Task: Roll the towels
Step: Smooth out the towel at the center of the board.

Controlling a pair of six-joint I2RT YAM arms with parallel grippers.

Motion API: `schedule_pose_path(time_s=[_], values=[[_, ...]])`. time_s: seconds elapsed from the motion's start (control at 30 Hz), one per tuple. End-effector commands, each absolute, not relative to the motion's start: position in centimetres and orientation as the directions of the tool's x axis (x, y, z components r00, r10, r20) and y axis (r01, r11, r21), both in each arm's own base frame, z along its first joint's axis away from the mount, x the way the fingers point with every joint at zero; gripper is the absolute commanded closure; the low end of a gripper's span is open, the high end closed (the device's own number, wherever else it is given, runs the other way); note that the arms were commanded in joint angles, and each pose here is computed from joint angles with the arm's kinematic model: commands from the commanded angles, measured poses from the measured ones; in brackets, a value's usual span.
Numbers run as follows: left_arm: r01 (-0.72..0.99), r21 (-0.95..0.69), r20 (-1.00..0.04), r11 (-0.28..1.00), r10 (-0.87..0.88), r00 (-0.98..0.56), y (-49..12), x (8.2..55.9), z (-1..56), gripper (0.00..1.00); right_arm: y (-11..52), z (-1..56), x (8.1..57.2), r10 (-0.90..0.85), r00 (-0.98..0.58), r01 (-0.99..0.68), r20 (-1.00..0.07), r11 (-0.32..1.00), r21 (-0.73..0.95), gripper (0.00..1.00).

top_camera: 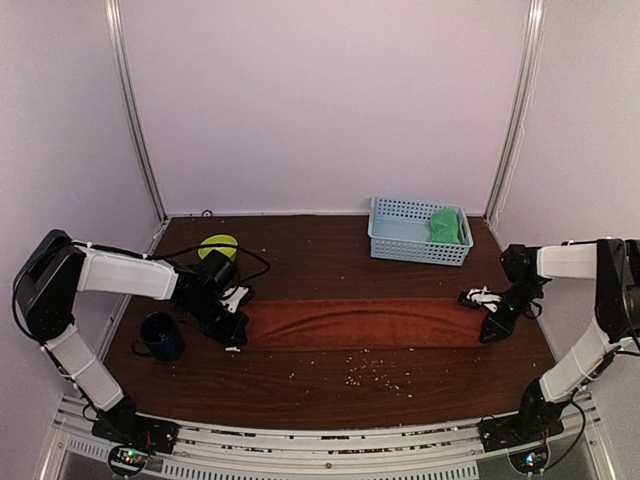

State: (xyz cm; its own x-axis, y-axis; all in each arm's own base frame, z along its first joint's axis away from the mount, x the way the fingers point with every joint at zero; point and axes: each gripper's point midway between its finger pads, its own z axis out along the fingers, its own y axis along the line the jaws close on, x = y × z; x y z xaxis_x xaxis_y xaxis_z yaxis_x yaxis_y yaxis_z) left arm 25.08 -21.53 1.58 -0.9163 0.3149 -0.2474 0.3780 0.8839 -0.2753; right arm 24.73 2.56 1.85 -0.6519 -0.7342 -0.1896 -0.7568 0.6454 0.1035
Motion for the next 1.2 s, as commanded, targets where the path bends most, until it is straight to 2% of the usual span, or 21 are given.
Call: schedule_pose_path(time_s=[0.0,0.1,0.13,0.2,0.3,0.37,0.47,0.53,0.7,0.83,1.0,1.17], values=[[0.338,-0.163,-0.234,0.927,0.296,-0.926,-19.1,25.4,1.0,0.99,0.9,1.6,23.1,-0.791,-0.595,-0.801,-0.139,0.597,0.032,0.68],[0.347,-0.135,-0.252,0.928,0.307,-0.918,-18.8,25.8,1.6,1.0,-0.2,1.3,22.4,-0.801,-0.59,-0.805,-0.103,0.594,-0.01,0.68],[0.365,-0.145,-0.271,0.92,0.318,-0.909,-19.3,26.2,2.2,1.0,0.2,1.8,22.5,-0.802,-0.585,-0.808,-0.122,0.589,0.004,0.67],[0.408,-0.193,-0.342,0.892,0.328,-0.88,-20.9,27.2,4.3,0.96,1.9,3.9,22.9,-0.798,-0.565,-0.821,-0.208,0.568,0.052,0.67],[0.442,-0.224,-0.454,0.869,0.308,-0.836,-22.8,29.4,8.5,0.85,4.3,8.2,24.2,-0.783,-0.518,-0.846,-0.343,0.527,0.073,0.64],[0.45,-0.229,-0.487,0.863,0.299,-0.82,-23.6,30.6,10.1,0.8,5.3,10.2,25.1,-0.781,-0.489,-0.861,-0.389,0.503,0.072,0.61],[0.415,-0.224,-0.447,0.882,0.285,-0.848,-24.0,32.0,9.6,0.8,6.0,11.3,27.3,-0.752,-0.504,-0.847,-0.425,0.527,0.071,0.61],[0.392,-0.22,-0.412,0.893,0.279,-0.867,-24.2,32.5,8.7,0.85,5.8,11.3,29.5,-0.727,-0.533,-0.82,-0.433,0.57,0.052,0.62],[0.352,-0.178,-0.392,0.919,0.262,-0.882,-23.8,33.5,7.3,0.9,3.7,9.8,33.4,-0.684,-0.62,-0.733,-0.384,0.679,-0.026,0.65],[0.343,-0.189,-0.361,0.92,0.26,-0.896,-23.8,33.0,5.7,0.89,2.7,7.6,33.5,-0.652,-0.687,-0.686,-0.321,0.727,-0.009,0.66],[0.313,-0.146,-0.339,0.938,0.25,-0.907,-22.5,32.5,3.3,0.78,0.8,4.4,33.5,-0.596,-0.772,-0.605,-0.221,0.795,-0.03,0.66],[0.293,-0.122,-0.319,0.948,0.242,-0.916,-21.9,32.3,1.5,0.76,-0.7,2.4,35.0,-0.544,-0.821,-0.538,-0.173,0.839,-0.083,0.66]])
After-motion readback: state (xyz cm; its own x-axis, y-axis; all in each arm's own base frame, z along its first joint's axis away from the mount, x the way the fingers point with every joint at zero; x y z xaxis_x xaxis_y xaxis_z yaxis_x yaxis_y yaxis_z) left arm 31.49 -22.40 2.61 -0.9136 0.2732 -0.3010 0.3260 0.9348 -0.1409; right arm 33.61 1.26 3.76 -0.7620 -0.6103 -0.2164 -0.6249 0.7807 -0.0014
